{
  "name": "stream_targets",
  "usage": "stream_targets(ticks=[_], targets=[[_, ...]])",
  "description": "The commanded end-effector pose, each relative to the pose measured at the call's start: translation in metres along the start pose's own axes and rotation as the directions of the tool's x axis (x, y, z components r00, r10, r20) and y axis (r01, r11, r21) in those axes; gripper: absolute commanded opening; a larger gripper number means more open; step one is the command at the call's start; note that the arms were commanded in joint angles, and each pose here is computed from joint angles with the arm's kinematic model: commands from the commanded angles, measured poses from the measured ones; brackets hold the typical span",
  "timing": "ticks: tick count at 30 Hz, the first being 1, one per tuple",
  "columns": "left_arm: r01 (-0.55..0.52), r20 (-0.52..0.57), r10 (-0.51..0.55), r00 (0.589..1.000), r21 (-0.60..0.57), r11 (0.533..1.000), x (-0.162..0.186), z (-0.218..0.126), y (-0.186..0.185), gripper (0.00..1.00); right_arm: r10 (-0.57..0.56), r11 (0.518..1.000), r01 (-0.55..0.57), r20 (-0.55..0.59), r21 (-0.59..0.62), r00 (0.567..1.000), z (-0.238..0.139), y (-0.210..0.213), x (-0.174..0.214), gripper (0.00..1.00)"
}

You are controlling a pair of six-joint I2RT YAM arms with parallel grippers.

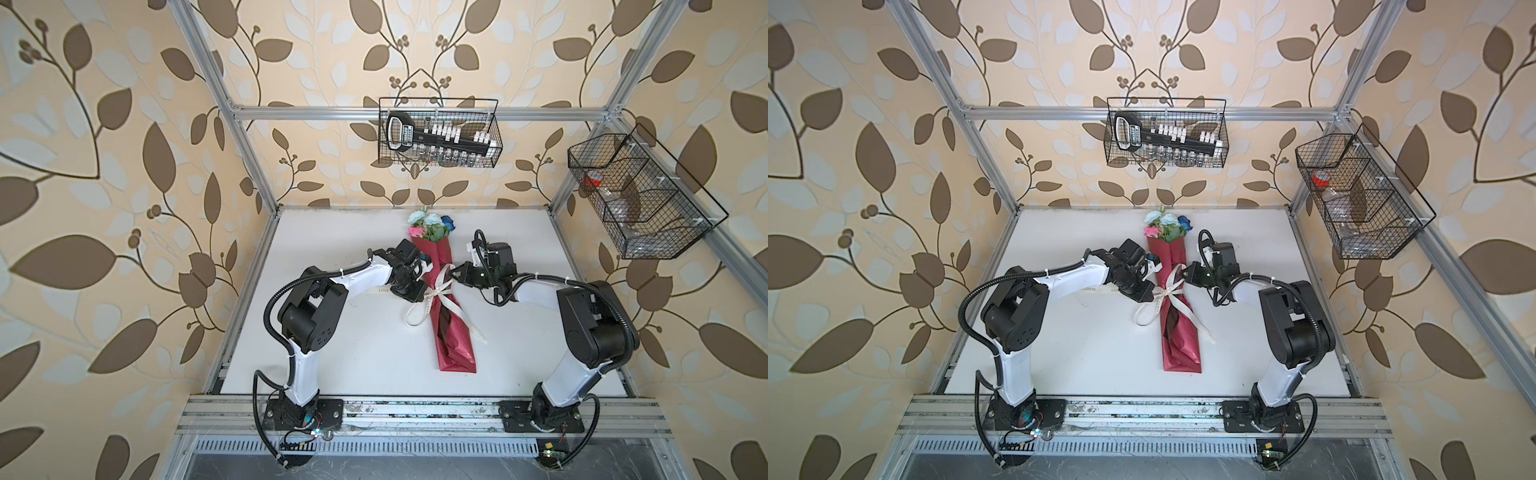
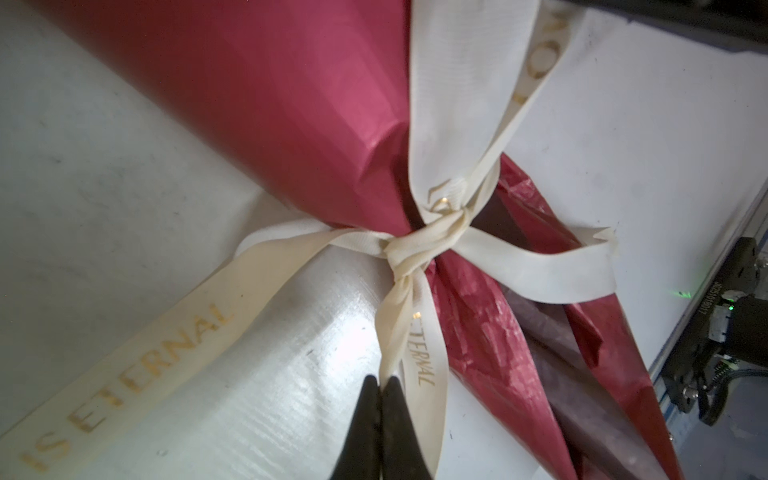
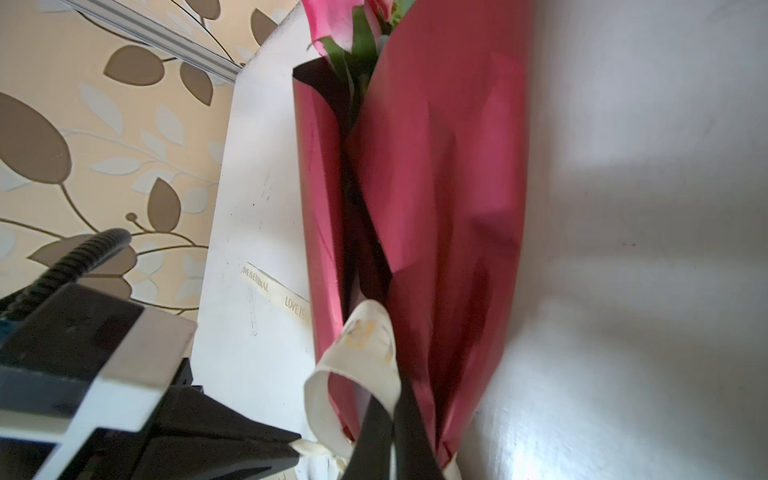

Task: Tie the bouquet of fake flowers

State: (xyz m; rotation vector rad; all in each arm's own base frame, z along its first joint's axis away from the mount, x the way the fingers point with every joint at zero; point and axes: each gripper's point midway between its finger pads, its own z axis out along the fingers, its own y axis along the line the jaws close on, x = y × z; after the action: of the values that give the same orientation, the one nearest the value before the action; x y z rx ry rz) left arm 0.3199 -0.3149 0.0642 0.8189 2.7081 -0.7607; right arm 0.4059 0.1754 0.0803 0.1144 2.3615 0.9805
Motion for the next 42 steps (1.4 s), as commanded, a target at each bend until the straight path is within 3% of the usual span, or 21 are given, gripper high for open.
stream_targets(ticks=[1,12,17,20,31,38,42], targets=[[0.012,0.008,-0.012,1.000,0.034,0.999,-0.003,-0.002,-0.008,0.00,-0.014,1.000,0.014,-0.008,0.023,1.000,-0.003,-0.001,0.005,0.12],[0.026,0.014,-0.027,1.000,0.042,0.999,-0.007,-0.002,-0.010,0.00,-0.011,1.000,0.011,0.006,0.021,1.000,-0.012,0.006,0.008,0.12],[0.031,0.018,-0.032,0.999,0.045,0.999,-0.008,-0.002,-0.011,0.00,-0.008,1.000,0.007,0.010,0.022,1.000,-0.016,0.007,0.010,0.01],[0.039,0.015,-0.040,0.999,0.048,0.998,-0.008,-0.001,-0.011,0.00,-0.016,1.000,0.016,0.003,0.019,1.000,-0.018,0.009,0.012,0.00],[0.098,-0.015,-0.098,0.995,-0.010,0.995,0.004,0.009,0.005,0.00,-0.085,0.962,0.076,0.021,0.263,0.996,-0.026,-0.037,0.012,0.00],[0.123,0.018,-0.122,0.992,-0.052,0.991,0.004,-0.001,0.012,0.00,-0.096,0.947,0.078,0.041,0.313,0.995,-0.031,-0.045,0.010,0.00],[0.113,0.070,-0.113,0.991,-0.001,0.994,-0.010,-0.015,-0.001,0.00,-0.116,0.948,0.090,0.068,0.304,0.991,-0.039,-0.034,0.002,0.00]])
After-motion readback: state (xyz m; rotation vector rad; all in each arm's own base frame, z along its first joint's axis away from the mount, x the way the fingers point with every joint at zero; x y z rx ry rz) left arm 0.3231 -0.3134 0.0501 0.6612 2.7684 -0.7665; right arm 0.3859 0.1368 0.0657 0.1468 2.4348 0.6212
